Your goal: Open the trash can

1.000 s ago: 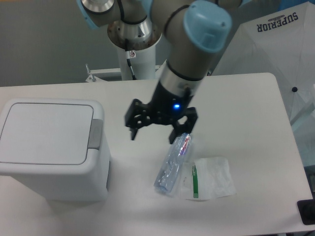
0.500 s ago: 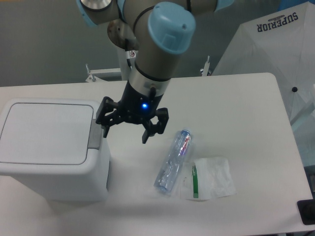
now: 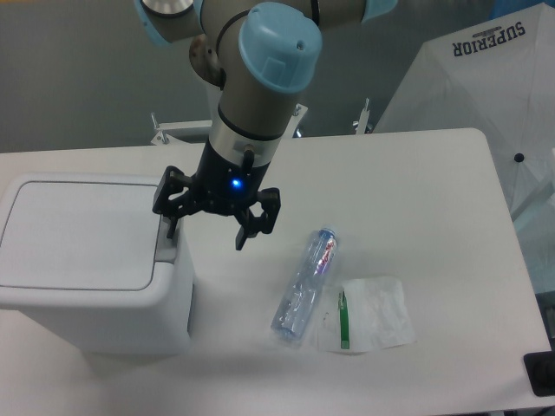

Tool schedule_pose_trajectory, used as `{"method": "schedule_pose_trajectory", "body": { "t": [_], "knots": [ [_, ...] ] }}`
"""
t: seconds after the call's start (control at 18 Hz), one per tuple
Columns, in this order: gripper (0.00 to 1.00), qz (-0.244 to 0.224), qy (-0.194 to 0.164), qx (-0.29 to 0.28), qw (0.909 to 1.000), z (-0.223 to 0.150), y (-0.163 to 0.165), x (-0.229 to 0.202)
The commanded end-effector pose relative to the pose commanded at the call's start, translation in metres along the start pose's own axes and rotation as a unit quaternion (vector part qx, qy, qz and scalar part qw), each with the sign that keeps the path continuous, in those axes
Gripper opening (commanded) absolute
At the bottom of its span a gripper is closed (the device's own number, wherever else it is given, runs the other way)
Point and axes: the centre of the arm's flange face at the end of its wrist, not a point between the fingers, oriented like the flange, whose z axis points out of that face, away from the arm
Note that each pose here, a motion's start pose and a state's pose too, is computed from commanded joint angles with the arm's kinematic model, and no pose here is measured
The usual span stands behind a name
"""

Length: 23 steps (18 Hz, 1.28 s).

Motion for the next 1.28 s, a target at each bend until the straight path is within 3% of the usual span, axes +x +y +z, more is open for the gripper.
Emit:
{"method": "schedule_pose_trajectory", "body": {
  "t": [1.28],
  "knots": [
    [1.0,-0.008,-0.003,0.008,0.9999,-0.002,-0.005,-0.002]
  ]
}}
